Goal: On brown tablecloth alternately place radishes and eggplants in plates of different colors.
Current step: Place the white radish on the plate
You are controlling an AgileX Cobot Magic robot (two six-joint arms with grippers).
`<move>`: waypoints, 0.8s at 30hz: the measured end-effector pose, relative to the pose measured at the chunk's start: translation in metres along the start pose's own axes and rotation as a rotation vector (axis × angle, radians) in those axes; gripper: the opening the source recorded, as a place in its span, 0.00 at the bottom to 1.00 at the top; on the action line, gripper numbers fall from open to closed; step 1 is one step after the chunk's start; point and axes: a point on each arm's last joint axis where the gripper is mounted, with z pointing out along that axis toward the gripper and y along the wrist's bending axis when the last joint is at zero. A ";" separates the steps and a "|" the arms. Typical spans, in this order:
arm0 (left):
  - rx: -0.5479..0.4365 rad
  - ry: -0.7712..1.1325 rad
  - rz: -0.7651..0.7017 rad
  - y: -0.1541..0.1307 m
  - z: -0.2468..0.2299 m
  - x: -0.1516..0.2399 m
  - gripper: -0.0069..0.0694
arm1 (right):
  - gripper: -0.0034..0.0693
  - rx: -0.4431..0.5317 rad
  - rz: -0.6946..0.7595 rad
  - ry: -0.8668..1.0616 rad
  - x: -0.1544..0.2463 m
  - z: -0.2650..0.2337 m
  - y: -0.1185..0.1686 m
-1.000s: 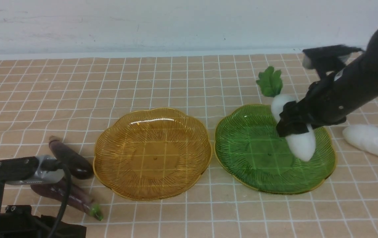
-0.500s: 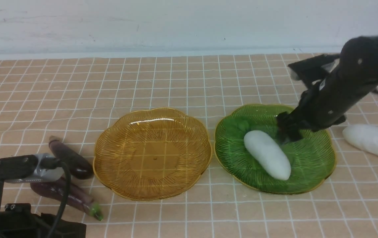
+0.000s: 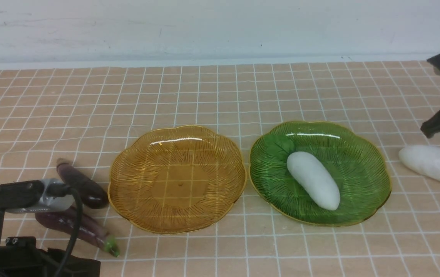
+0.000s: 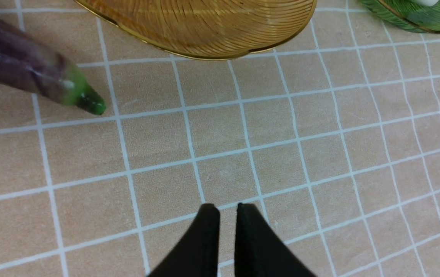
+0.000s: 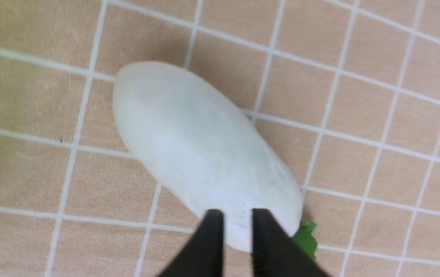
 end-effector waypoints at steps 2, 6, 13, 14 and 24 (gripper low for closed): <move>0.000 0.000 0.000 0.000 0.000 0.000 0.18 | 0.32 -0.006 -0.037 0.015 -0.001 0.009 0.002; 0.000 0.000 0.000 0.000 0.000 0.000 0.20 | 0.71 -0.012 -0.111 0.016 -0.005 0.027 0.006; -0.007 -0.018 0.000 0.001 0.000 -0.002 0.21 | 0.99 -0.003 -0.196 0.091 -0.005 0.073 0.014; -0.007 -0.018 0.000 0.001 0.000 -0.002 0.21 | 1.00 0.002 -0.210 0.107 -0.004 0.079 0.014; -0.008 -0.020 -0.012 0.001 0.000 -0.002 0.22 | 0.71 0.017 -0.052 0.154 -0.020 0.041 -0.002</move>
